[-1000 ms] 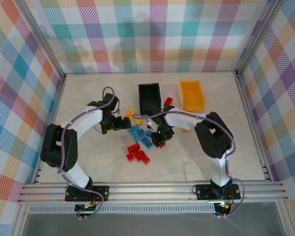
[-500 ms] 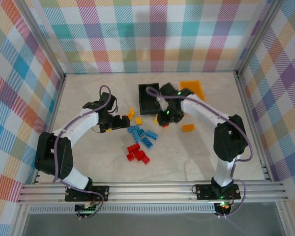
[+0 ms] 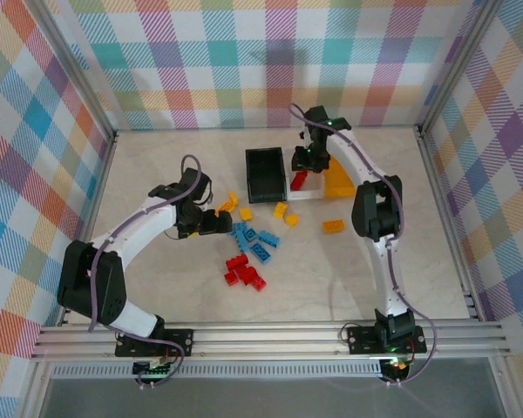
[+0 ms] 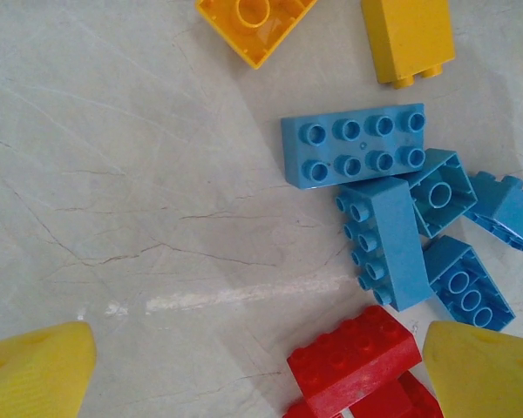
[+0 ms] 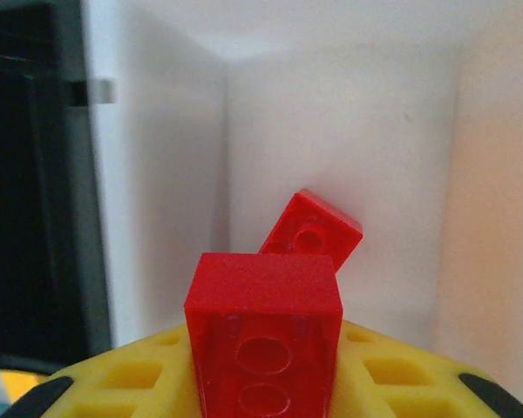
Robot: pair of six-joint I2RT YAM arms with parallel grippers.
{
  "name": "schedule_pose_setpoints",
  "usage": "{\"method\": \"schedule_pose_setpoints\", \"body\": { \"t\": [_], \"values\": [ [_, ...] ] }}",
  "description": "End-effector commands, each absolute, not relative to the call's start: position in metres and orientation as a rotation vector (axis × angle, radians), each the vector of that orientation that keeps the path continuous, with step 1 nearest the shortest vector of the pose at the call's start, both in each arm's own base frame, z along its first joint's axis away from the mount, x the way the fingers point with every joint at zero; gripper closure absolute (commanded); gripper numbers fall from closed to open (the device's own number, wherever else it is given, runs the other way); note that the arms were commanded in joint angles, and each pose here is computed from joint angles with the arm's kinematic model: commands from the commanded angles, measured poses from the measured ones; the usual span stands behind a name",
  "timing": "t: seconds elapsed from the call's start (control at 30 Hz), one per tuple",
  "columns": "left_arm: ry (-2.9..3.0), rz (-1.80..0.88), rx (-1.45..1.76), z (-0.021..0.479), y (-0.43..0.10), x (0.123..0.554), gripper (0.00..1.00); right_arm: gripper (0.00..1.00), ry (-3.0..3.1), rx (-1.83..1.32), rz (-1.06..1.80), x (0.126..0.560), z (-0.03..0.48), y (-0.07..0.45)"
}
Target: Sort the legos into containers by color
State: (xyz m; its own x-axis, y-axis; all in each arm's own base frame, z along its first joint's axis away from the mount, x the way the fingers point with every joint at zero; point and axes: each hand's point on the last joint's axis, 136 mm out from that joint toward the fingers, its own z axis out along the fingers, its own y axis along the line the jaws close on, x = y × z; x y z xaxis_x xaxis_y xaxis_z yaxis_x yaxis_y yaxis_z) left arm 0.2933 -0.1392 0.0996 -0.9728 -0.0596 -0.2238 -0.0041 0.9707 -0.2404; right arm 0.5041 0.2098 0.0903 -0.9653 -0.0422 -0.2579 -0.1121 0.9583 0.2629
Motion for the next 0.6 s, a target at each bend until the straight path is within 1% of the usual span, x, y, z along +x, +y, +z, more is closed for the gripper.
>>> {"method": "schedule_pose_setpoints", "body": {
  "t": [0.0, 0.1, 0.2, 0.37, 0.47, 0.57],
  "values": [
    [2.904, -0.337, -0.044, 0.105, -0.139, 0.288, 0.04, 0.62, 2.854, -0.098, 0.442, 0.504, 0.104, 0.213],
    [2.913, -0.333, -0.041, 0.102, -0.138, 0.287, 0.04, 0.57, 2.866, -0.085, 0.465, 0.504, 0.099, 0.216],
    [2.922, -0.344, -0.040, 0.098, -0.140, 0.287, 0.04, 0.55, 2.863, -0.080, 0.470, 0.503, 0.100, 0.217],
    [2.927, -0.362, -0.024, 0.096, -0.145, 0.291, 0.04, 0.51, 2.812, -0.084, 0.492, 0.498, 0.131, 0.217],
    [2.932, -0.355, 0.010, 0.094, -0.147, 0.292, 0.04, 0.48, 2.833, -0.106, 0.456, 0.472, 0.147, 0.211],
    [2.934, -0.346, 0.041, 0.091, -0.151, 0.292, 0.04, 0.37, 2.912, -0.083, 0.325, 0.426, 0.145, 0.188]
  ]
}}
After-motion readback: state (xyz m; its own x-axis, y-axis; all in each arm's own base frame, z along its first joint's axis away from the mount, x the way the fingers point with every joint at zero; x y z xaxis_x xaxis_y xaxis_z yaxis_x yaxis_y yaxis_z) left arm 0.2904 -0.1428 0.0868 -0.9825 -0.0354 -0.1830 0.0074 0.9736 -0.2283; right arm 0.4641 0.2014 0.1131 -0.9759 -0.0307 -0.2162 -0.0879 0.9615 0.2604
